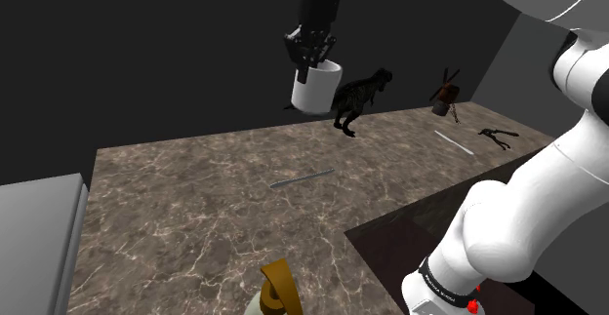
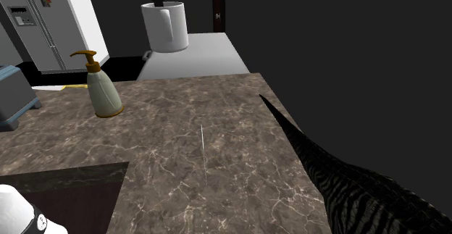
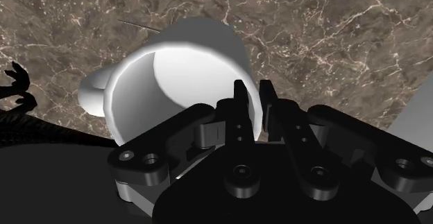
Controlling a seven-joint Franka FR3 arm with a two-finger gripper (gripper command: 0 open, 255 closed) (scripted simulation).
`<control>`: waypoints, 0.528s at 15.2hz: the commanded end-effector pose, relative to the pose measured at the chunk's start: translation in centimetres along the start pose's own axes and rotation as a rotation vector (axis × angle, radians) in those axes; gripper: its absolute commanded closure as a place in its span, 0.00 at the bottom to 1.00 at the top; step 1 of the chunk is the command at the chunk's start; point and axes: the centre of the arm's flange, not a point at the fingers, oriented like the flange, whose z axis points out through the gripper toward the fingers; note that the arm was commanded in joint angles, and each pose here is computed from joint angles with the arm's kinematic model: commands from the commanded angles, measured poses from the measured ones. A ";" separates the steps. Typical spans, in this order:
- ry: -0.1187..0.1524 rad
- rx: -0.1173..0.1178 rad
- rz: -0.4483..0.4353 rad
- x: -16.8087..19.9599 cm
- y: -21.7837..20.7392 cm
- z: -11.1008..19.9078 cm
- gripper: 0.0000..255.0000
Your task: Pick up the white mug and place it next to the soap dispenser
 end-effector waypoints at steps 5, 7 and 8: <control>0.000 0.000 0.002 -4.7 -6.4 -0.3 1.00; 0.000 0.000 0.002 -6.3 -8.5 -0.4 1.00; 0.000 0.000 0.002 -7.1 -9.6 -0.4 1.00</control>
